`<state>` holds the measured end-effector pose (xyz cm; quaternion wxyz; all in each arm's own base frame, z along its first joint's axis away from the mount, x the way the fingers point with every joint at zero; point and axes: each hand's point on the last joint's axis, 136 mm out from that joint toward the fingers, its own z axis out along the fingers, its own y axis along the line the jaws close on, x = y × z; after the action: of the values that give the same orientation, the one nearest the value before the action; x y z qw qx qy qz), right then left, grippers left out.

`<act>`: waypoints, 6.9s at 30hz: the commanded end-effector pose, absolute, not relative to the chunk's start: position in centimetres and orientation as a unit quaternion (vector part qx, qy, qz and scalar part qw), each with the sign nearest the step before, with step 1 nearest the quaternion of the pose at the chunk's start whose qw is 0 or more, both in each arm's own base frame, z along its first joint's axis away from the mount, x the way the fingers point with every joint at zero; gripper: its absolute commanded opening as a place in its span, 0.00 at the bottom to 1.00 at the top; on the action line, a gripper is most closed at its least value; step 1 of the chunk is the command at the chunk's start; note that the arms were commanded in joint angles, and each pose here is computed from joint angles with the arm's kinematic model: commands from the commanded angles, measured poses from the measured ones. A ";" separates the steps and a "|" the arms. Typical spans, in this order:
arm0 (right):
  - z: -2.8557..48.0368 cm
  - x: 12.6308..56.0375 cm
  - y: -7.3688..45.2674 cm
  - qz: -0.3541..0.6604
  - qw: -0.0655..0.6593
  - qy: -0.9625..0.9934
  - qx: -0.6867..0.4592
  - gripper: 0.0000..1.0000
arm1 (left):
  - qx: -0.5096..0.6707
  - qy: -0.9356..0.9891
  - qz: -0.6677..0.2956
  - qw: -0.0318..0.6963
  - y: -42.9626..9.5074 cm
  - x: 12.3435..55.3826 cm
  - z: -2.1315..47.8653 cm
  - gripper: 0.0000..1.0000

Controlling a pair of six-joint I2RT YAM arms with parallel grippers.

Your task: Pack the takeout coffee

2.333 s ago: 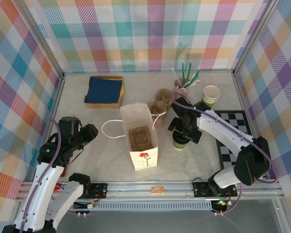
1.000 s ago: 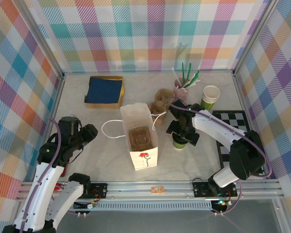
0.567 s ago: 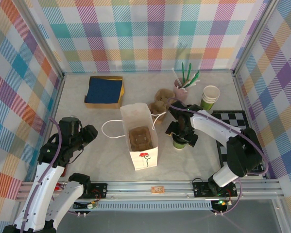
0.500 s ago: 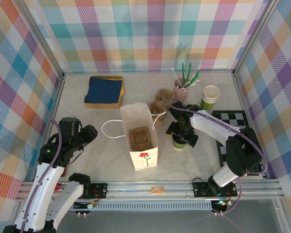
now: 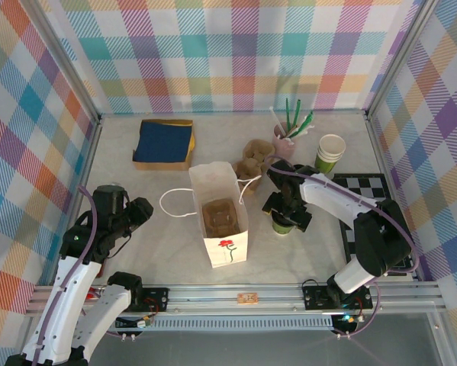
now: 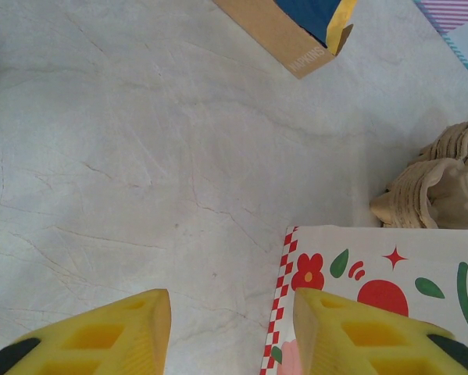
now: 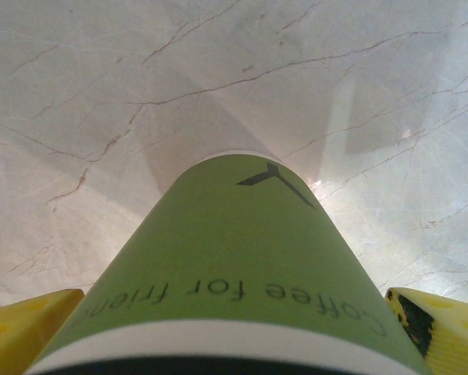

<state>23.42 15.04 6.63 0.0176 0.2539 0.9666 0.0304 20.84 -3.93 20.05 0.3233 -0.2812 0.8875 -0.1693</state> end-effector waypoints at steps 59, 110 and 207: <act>22.0 21.4 14.9 0.092 0.079 0.992 -0.034 0.45 | -0.181 0.884 -0.147 0.406 -3.7 23.0 29.3 0.43; 33.3 15.5 30.9 0.145 0.115 0.942 -0.278 0.39 | -0.044 0.866 -0.340 0.364 -12.6 28.2 31.4 0.63; 24.4 15.9 29.5 -0.056 0.067 0.963 -0.255 0.34 | 0.026 0.868 -0.391 0.306 -17.3 20.3 28.3 0.00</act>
<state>17.72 33.33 25.42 0.1247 -0.2549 0.9586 0.0233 20.61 -17.05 27.92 0.3015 0.0250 0.8742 -0.3797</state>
